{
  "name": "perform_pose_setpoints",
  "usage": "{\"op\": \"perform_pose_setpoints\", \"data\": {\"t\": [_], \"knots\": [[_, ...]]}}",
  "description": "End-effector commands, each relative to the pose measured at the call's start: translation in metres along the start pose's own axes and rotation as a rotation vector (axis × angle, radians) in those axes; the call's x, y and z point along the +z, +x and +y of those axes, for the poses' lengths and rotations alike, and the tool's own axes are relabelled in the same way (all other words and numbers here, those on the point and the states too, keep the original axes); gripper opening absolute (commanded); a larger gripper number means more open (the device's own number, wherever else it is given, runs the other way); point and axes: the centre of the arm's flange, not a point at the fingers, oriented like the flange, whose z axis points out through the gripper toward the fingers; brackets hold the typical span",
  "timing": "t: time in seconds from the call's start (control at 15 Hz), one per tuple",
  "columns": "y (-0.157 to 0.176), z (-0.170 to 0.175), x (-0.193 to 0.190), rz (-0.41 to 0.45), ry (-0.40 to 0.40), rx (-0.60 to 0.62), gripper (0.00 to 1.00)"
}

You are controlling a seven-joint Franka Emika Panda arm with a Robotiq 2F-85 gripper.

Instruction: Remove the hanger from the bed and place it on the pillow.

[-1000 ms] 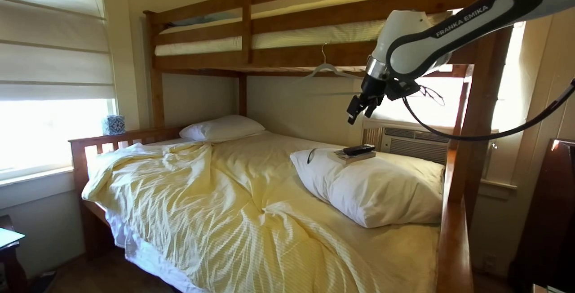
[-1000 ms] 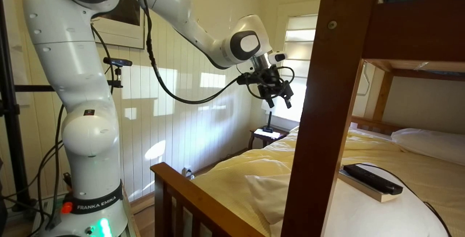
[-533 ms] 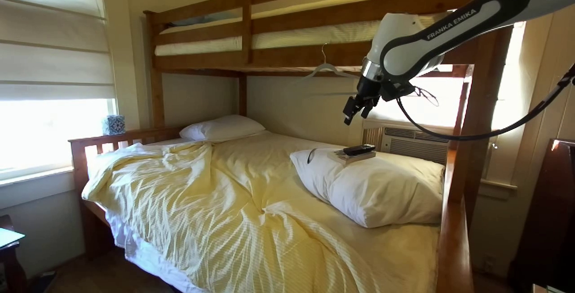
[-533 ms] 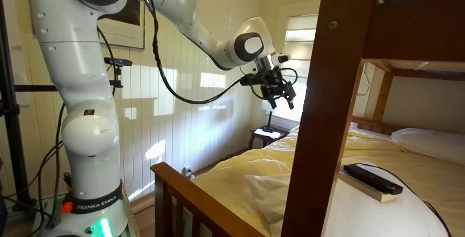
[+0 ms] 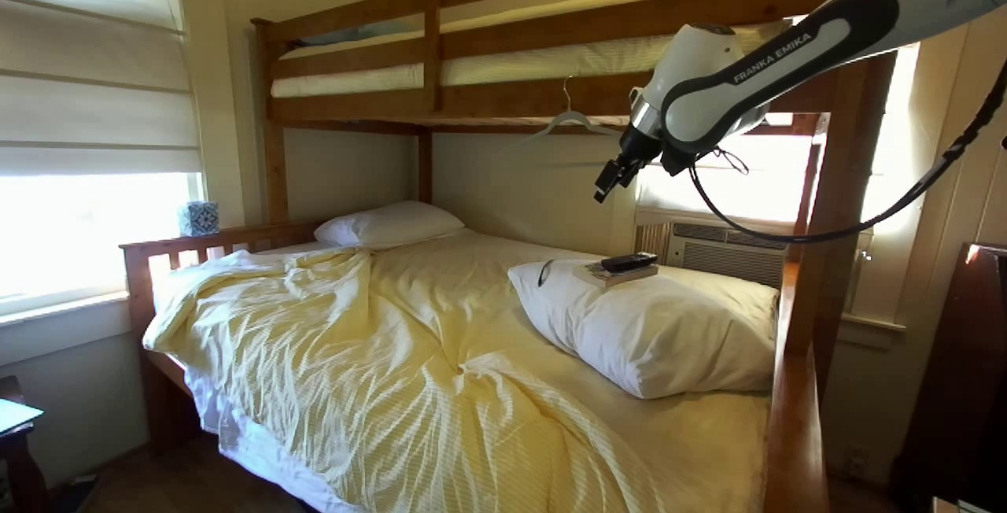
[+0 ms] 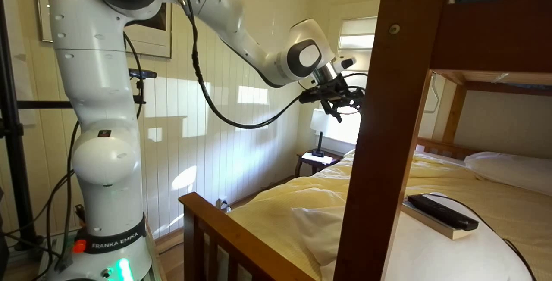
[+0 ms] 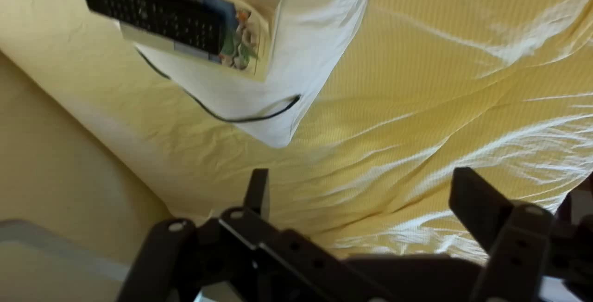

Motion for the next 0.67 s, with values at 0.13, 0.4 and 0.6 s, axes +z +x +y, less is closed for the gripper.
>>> {"op": "perform_pose_setpoints", "data": {"t": [0.13, 0.4, 0.6], "knots": [[0.063, 0.0, 0.015, 0.201, -0.024, -0.25, 1.0], [0.101, -0.034, -0.007, 0.279, -0.191, -0.362, 1.0], [0.123, -0.024, -0.028, 0.306, -0.336, -0.409, 1.0]]}}
